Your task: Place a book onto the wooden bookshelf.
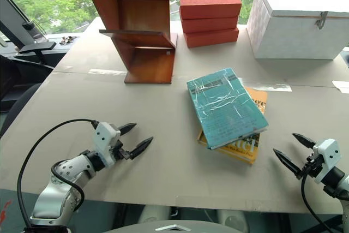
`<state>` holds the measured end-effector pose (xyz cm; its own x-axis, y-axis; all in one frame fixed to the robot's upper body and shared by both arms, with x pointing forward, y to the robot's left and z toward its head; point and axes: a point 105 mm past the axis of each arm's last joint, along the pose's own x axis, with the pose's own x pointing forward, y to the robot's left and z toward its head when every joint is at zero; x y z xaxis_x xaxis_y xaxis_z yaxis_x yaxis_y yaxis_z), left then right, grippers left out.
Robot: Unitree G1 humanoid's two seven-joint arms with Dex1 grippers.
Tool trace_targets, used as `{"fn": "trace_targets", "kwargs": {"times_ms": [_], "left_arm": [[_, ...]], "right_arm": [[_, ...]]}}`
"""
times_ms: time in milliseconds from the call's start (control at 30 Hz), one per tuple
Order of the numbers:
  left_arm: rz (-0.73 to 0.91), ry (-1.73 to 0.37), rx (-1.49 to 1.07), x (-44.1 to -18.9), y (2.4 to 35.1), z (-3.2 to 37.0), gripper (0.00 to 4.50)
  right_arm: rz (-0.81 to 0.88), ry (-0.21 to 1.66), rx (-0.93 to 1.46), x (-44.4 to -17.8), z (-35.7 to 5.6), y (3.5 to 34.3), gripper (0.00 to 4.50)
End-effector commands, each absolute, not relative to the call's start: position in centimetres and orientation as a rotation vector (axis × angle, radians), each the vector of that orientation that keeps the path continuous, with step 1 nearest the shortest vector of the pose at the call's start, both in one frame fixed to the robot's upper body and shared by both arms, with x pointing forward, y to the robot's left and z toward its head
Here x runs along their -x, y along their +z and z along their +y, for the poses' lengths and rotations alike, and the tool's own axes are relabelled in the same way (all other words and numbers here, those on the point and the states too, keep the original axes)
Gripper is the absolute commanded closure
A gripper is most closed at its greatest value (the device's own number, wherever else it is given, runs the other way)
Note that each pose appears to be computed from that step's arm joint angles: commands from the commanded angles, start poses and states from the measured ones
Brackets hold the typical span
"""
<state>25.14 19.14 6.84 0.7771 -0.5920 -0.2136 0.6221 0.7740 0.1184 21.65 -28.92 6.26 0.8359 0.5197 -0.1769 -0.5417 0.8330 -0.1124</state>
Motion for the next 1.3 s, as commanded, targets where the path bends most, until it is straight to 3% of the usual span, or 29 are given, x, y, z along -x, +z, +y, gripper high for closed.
{"fn": "trace_targets", "kwargs": {"times_ms": [33, 267, 567, 933, 1133, 1300], "left_arm": [[0.124, -0.668, -0.202, -25.1, 8.1, 19.1, 0.05], [0.136, -0.699, -0.219, -25.2, 7.8, 19.1, 0.05], [0.135, -0.772, -0.098, -27.9, 10.5, 17.2, 0.05], [0.484, -1.054, 0.359, -30.6, 12.4, 8.8, 0.05], [0.697, -1.041, 0.639, -32.2, 11.8, 5.3, 0.05], [0.827, -0.947, 0.699, -33.2, 10.6, 4.4, 0.05]], "right_arm": [[0.109, 0.554, 0.189, -21.7, -29.5, 7.5, 0.0], [0.107, 0.552, 0.193, -21.6, -29.5, 7.8, 0.0], [0.039, 0.536, 0.222, -21.5, -29.4, 10.2, 0.0], [-0.047, 0.695, 0.143, -18.7, -26.5, 16.3, 0.0], [-0.049, 0.695, 0.145, -17.9, -25.4, 16.8, 0.0], [-0.053, 0.673, 0.168, -17.5, -25.1, 17.1, 0.0]]}}
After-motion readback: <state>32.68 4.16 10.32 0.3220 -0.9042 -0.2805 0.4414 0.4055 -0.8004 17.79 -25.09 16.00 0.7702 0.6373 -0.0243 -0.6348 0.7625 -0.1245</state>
